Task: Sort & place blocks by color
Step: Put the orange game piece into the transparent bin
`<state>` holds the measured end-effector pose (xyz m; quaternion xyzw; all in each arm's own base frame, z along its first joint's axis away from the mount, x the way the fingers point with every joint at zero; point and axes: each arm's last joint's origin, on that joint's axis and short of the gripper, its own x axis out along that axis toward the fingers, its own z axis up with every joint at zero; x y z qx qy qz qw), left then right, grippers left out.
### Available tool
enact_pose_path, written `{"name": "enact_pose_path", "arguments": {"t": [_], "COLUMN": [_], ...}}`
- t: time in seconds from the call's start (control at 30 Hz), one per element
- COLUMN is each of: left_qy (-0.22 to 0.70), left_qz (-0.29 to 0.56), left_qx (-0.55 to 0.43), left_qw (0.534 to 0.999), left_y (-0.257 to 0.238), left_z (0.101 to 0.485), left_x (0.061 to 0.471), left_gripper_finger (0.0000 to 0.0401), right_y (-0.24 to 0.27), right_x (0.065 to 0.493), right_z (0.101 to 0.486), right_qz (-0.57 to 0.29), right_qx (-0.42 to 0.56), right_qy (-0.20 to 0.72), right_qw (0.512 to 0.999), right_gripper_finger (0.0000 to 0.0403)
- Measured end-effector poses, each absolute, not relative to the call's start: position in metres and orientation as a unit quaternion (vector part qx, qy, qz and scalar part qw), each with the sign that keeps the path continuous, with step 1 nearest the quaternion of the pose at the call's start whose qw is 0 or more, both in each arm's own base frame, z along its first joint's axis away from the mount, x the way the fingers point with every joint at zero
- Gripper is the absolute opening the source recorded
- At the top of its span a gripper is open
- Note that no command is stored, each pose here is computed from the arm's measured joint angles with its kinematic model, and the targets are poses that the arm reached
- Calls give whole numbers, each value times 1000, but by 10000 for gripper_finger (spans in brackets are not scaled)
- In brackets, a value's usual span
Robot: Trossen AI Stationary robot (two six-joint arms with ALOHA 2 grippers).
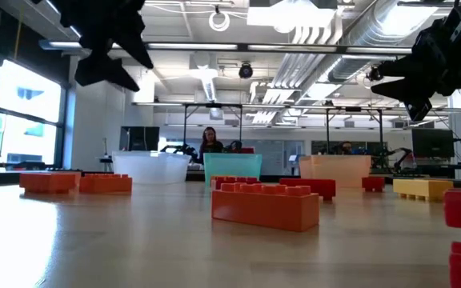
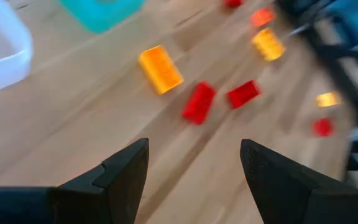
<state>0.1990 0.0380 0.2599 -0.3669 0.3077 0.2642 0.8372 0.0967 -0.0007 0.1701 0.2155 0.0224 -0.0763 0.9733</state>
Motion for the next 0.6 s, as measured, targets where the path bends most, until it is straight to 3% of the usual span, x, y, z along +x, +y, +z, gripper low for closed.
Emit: {"name": "enact_pose_path", "arguments": {"t": [0.6], "left_qy": [430], "left_qz": [373], "left_qx": [-361], "left_qw": [738], "left_y": [36], "left_z": [198], "left_x": [230], "left_gripper_finger": [243], "right_y": [-1], "right_x": [97], "right_z": [170], "right_qz": [-76], "right_qx": [215], "right_qy": [22], "right_qw": [973], "right_gripper_finger": [161]}}
